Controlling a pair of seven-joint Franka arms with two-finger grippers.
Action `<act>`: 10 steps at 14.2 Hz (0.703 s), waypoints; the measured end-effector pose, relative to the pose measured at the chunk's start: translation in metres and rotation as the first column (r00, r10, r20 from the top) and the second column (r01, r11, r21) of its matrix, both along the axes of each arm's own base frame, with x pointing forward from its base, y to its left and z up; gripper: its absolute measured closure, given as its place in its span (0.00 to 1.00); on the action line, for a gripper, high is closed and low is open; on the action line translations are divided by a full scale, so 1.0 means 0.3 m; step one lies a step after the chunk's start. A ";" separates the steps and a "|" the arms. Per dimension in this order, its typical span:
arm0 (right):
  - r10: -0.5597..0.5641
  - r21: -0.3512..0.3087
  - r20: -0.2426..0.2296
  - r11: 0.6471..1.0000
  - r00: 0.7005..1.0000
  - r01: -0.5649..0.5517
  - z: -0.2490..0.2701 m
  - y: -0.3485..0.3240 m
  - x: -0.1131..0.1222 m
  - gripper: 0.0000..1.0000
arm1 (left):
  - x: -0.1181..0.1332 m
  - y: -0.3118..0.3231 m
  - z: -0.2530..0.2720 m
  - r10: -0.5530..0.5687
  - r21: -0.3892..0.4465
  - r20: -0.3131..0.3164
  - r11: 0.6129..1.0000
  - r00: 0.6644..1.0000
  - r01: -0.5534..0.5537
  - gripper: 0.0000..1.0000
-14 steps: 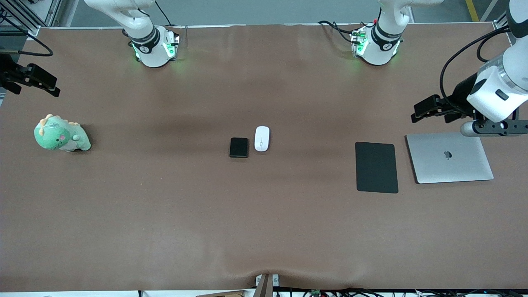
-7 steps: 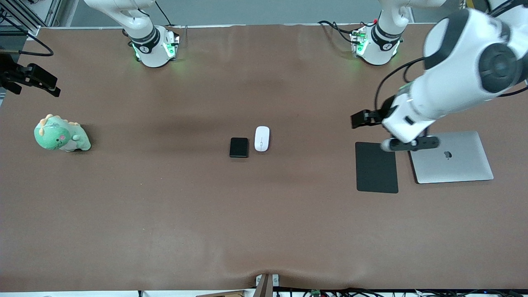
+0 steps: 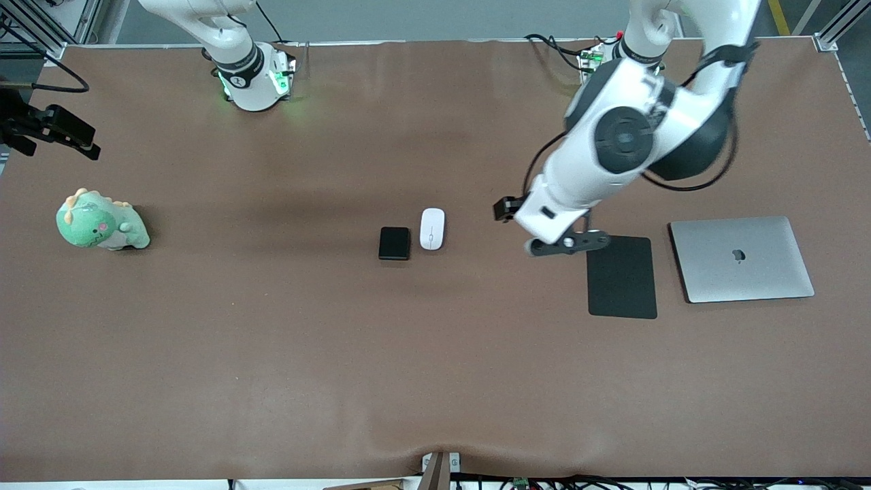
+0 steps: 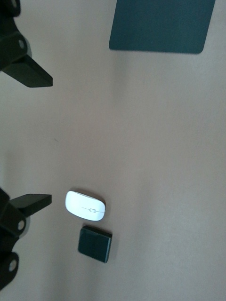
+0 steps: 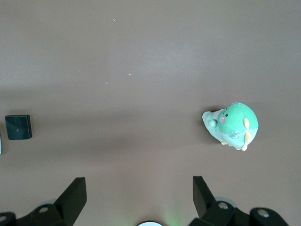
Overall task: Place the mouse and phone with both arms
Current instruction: 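Move the left gripper over the white mouse, then lower the left gripper and close it on the white mouse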
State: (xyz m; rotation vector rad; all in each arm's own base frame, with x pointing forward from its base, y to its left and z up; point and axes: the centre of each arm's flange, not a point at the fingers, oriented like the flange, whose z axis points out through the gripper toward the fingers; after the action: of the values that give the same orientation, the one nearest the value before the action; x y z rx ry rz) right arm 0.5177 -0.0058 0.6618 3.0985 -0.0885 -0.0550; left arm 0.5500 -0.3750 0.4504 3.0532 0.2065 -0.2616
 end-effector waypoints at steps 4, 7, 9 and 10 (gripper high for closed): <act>0.004 0.001 0.009 1.000 1.000 -0.004 0.010 0.007 0.001 0.00 | -0.078 -0.243 -0.208 0.036 0.069 0.058 0.997 0.998 -0.040 0.00; 0.004 0.001 0.013 1.000 1.000 -0.004 0.016 0.007 0.001 0.00 | -0.106 -0.383 -0.376 0.048 0.083 0.107 0.995 0.993 -0.057 0.00; 0.004 0.001 0.013 1.000 1.000 -0.004 0.017 0.007 0.001 0.00 | -0.114 -0.441 -0.471 0.038 0.076 0.135 0.996 0.990 -0.048 0.00; 0.003 0.001 0.013 1.000 1.000 -0.003 0.017 0.006 0.001 0.00 | -0.122 -0.461 -0.504 0.030 0.075 0.136 0.996 0.990 -0.041 0.00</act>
State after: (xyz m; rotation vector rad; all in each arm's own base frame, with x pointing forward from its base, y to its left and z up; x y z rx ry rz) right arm 0.5179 -0.0039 0.6668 3.1006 -0.0839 -0.0346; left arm 0.5135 -0.5131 0.2993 3.1246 0.2684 -0.0455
